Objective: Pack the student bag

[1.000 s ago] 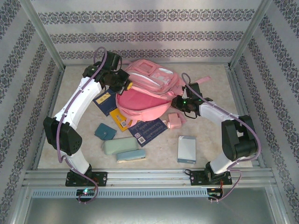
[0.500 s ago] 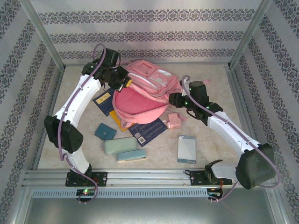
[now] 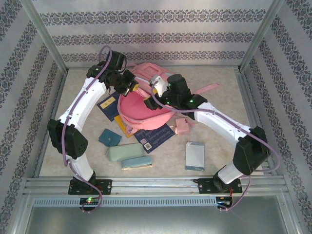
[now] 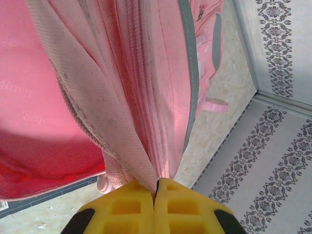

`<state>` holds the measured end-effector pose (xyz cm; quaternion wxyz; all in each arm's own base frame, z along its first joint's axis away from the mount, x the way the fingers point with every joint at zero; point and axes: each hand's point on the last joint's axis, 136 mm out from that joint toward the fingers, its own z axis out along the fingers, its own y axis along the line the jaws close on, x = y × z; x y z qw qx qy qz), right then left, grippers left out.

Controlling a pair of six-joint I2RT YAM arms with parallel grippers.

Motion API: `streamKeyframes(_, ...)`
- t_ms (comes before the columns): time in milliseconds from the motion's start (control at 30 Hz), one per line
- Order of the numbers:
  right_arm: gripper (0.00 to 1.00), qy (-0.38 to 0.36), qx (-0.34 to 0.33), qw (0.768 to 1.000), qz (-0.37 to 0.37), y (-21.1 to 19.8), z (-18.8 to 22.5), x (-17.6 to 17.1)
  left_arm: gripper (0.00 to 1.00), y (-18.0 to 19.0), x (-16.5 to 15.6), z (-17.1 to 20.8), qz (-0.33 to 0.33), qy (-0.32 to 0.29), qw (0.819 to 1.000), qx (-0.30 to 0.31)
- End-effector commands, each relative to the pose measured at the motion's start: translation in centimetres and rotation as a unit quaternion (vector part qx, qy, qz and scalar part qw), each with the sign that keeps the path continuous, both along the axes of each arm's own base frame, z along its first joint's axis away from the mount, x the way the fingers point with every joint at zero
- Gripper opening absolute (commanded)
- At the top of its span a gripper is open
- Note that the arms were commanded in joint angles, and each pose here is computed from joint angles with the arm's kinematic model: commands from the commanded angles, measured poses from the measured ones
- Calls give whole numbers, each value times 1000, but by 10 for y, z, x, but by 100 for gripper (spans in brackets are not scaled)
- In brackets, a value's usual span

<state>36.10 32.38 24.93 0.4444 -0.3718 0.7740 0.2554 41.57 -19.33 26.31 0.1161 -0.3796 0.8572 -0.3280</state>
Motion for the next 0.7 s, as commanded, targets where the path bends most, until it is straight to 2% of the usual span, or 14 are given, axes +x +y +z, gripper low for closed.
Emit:
streamKeyframes(0, 64, -2, -45, 999, 1, 5, -17, 12, 0, -5, 2, 21, -17, -35, 999, -19)
streamKeyframes(100, 50, 1, -64, 998, -16, 4, -30, 26, 0, -10, 3, 25, -25, -46, 998, -30)
streamKeyframes(267, 3, 14, -45, 998, -35, 6, -26, 44, 0, -13, 2, 29, -39, -65, 997, -36)
streamKeyframes(300, 0, 15, -37, 998, -39, 6, -21, 48, 0, -15, 2, 30, -44, -69, 996, -37)
streamKeyframes(367, 0, 11, -22, 998, -56, 2, -9, 55, 0, -18, 3, 36, -58, -91, 993, -45)
streamKeyframes(400, 0, 8, -17, 997, -71, -1, -3, 59, 0, -20, 5, 44, -72, -119, 989, -50)
streamKeyframes(433, 0, 5, -13, 996, -88, -7, 4, 64, 8, -23, 5, 53, -90, -152, 983, -50)
streamKeyframes(533, 0, 7, 11, 987, -162, -33, 22, 84, 39, -20, 0, 86, -128, -255, 958, -23)
streamKeyframes(600, 0, 26, 44, 975, -218, -55, 32, 96, 52, -15, -4, 96, -140, -284, 948, -7)
streamKeyframes(667, 0, 49, 80, 960, -263, -78, 40, 106, 60, -13, -6, 98, -150, -288, 946, 7)
